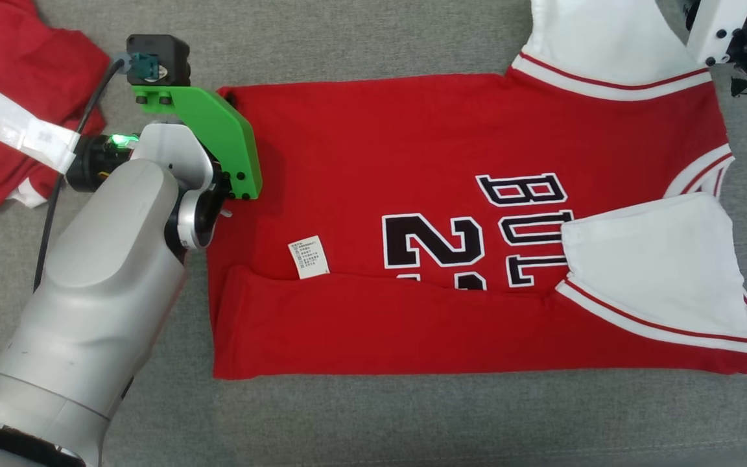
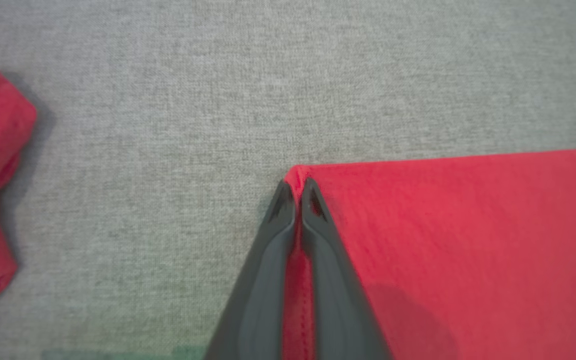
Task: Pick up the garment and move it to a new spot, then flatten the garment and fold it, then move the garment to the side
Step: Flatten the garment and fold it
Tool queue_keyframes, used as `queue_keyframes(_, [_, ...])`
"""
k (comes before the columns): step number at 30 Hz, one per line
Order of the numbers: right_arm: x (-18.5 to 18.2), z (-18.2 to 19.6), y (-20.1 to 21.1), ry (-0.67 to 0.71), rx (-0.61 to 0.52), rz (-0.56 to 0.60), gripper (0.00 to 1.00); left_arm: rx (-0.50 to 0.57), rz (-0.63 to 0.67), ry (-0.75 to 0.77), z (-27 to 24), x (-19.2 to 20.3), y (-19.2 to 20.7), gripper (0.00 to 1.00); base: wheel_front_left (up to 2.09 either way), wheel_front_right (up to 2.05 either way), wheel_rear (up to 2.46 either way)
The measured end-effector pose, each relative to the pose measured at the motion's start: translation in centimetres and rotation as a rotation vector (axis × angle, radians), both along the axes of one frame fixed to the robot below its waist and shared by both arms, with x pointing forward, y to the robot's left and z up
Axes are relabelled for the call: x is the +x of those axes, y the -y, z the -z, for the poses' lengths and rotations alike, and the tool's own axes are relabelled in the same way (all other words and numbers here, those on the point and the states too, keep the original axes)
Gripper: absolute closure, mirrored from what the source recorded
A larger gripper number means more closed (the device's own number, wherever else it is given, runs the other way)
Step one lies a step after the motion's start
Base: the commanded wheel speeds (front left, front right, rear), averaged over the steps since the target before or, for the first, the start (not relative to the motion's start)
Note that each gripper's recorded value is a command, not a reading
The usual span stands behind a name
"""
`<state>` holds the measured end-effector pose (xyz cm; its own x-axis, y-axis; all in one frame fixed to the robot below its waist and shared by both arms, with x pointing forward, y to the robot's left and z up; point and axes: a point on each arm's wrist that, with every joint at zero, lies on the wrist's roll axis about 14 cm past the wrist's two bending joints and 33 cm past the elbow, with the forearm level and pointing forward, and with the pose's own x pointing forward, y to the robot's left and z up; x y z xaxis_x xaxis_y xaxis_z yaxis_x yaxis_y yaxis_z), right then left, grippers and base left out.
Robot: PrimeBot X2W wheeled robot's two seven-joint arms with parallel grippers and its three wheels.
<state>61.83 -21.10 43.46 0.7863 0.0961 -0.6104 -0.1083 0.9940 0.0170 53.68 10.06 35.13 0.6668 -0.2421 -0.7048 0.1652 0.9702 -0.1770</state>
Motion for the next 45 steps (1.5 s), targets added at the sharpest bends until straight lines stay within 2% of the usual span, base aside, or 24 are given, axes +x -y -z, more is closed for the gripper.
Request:
queue_keyframes(9, [0.5,5.1,-3.1,-0.122,0.014,-0.061,0.0,-0.032,-0.015,0.022,0.3,0.0,-0.2,1.0,0.0,0.0,0.0])
queue_keyframes(13, [0.6,6.2,-3.5,-0.155,0.001,-0.085,0.0,-0.042,-0.023,0.029,0.5,0.0,-0.4,1.0,0.0,0.0,0.0])
queue_keyframes(14, [0.6,6.3,-3.5,-0.157,-0.005,-0.087,0.31,-0.042,-0.025,0.031,0.6,0.0,-0.5,1.0,0.0,0.0,0.0])
queue_keyframes(15, [0.6,6.4,-3.3,-0.161,-0.01,-0.088,0.75,-0.043,-0.025,0.033,0.6,0.1,-0.5,1.0,0.0,0.0,0.0])
queue_keyframes(16, [0.7,6.4,-3.3,-0.161,-0.01,-0.088,1.0,-0.046,-0.027,0.038,0.6,0.1,-0.5,1.0,0.0,0.0,0.0])
queue_keyframes(22, [0.9,6.3,-2.4,-0.133,-0.023,-0.076,1.0,-0.049,-0.039,0.08,0.5,0.5,-0.6,1.0,0.0,0.0,0.0])
queue_keyframes(33, [1.7,1.8,-2.6,0.094,0.01,-0.073,1.0,-0.065,-0.083,0.321,-3.4,2.2,-1.3,1.0,0.0,0.0,0.0])
queue_keyframes(38, [-0.3,0.4,-3.3,0.161,0.033,-0.114,1.0,-0.085,-0.068,0.401,-5.0,1.2,-1.3,1.0,0.0,0.0,0.0])
queue_keyframes(45, [-5.0,-0.9,-2.9,0.23,0.045,-0.173,1.0,-0.118,-0.032,0.461,-6.0,-1.6,-0.7,1.0,0.0,0.0,0.0])
